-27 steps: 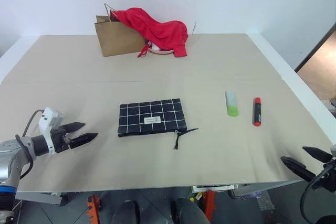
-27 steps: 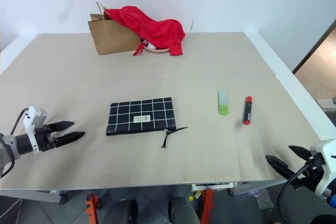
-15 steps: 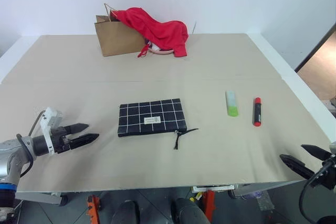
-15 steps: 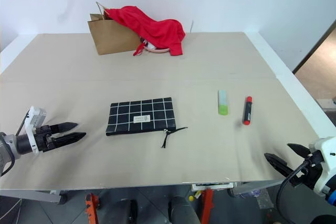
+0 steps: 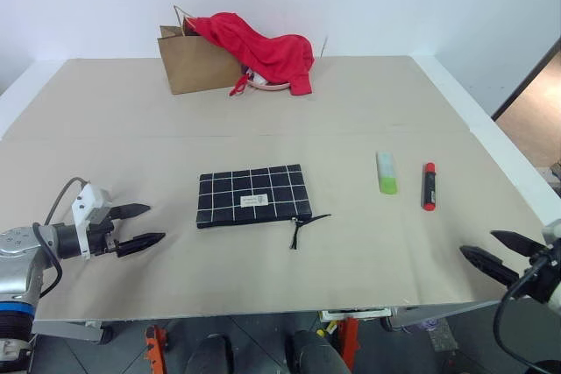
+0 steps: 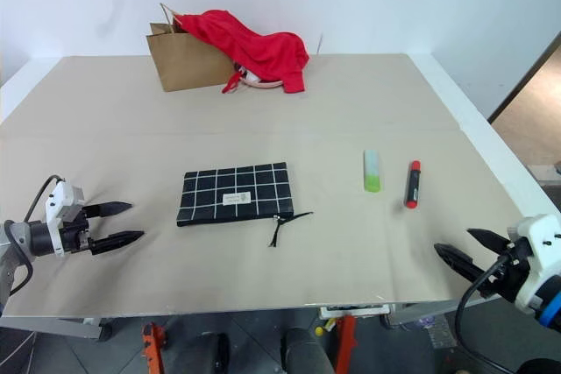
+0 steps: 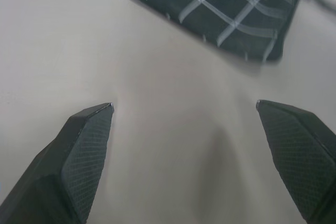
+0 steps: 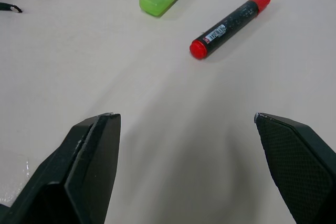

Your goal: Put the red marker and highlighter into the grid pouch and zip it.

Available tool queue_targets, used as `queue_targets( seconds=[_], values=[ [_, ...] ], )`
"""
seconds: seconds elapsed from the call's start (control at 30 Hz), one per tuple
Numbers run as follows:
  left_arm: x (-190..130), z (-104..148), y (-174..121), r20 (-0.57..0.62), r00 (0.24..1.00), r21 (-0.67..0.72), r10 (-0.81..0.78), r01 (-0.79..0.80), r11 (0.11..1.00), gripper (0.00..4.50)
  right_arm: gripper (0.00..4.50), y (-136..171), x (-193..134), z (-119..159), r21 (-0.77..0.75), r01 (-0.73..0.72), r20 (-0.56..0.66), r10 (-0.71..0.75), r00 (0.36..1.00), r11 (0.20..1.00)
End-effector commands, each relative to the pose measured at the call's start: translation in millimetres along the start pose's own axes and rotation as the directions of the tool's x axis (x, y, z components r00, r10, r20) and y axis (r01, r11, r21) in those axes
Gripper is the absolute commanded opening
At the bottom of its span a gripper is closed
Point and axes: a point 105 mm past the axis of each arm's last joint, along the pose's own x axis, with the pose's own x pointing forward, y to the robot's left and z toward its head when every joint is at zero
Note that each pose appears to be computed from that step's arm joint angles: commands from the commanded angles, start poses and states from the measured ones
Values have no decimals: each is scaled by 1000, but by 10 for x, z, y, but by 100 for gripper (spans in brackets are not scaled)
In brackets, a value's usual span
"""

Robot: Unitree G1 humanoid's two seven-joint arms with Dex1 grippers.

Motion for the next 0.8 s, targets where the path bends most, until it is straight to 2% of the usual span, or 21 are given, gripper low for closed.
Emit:
queue_targets(
  seconds=[0.03,0.1,0.13,0.23,0.37,0.5,0.6,0.8],
  values=[
    [18,237,21,50,999,199,-19,9,980,450,251,123,152,327,-11,-96,96,96,991,995],
    [52,253,-21,34,998,227,-52,43,973,450,155,222,247,402,-8,-156,116,156,981,988],
    [73,262,-44,24,997,241,-70,62,969,450,135,299,313,447,-13,-197,125,197,972,980],
    [119,258,-98,-19,994,296,-106,107,949,450,13,536,508,567,-50,-308,134,312,941,950],
    [210,178,-87,-108,989,380,-104,137,915,450,5,966,865,754,-129,-462,139,477,868,878],
    [358,119,-114,-152,982,475,-113,173,863,450,5,1302,1327,991,-241,-489,133,527,839,839],
    [484,122,-148,-153,982,546,-110,177,819,450,5,1577,1500,1068,-332,-535,88,590,803,777],
    [651,137,-203,-115,988,617,-107,155,771,450,5,1711,1712,981,-438,-551,-16,606,795,711]
  ],
)
